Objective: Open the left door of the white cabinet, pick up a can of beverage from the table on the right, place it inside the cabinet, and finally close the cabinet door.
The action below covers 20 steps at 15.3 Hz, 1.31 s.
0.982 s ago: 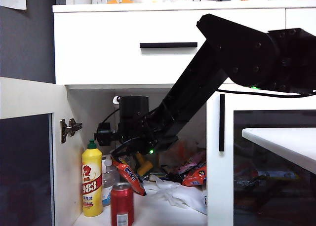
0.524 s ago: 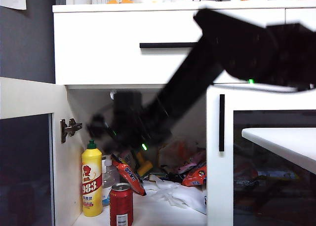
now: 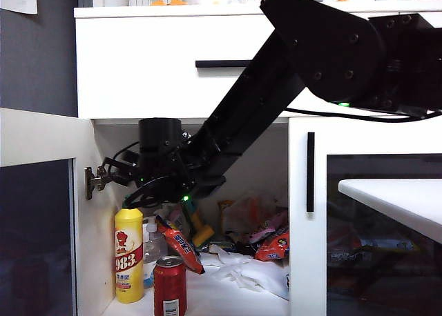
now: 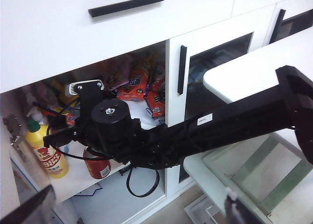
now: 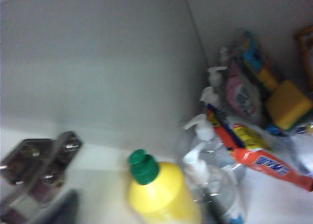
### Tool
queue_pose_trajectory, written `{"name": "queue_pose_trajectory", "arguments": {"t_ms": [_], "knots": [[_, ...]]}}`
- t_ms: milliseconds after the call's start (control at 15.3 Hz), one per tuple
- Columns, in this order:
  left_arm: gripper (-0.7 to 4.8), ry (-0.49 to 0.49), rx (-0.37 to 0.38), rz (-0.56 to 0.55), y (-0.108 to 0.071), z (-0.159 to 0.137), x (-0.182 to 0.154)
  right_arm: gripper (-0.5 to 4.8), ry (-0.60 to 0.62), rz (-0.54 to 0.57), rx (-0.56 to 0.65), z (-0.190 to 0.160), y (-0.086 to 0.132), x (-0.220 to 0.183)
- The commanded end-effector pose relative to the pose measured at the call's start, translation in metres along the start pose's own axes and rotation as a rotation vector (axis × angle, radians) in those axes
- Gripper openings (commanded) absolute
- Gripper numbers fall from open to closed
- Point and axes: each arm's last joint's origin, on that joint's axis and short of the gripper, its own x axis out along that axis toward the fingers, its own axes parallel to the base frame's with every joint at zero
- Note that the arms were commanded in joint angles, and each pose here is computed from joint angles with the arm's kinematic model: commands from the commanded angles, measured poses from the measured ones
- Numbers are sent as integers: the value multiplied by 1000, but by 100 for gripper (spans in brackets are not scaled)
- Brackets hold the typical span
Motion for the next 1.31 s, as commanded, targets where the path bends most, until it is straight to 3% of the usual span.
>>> {"name": "queue_pose_trajectory", "arguments": {"t_ms": [65, 196, 458, 720, 1048, 1310], "knots": [[479, -23, 1, 7, 1, 3, -1, 136, -9, 79, -155, 10, 10, -1], [479, -23, 1, 7, 1, 3, -1, 135, -1, 81, -194, 9, 12, -2], [479, -23, 1, 7, 1, 3, -1, 134, 28, 106, -394, 20, 29, -6], [479, -23, 2, 7, 1, 3, -1, 135, 103, 54, -340, 31, 34, -9], [479, -23, 2, 7, 1, 3, -1, 135, 240, 21, -406, 32, 45, -18], [479, -38, 0, 8, 1, 4, -1, 135, 413, -26, -484, 32, 41, -25]]}}
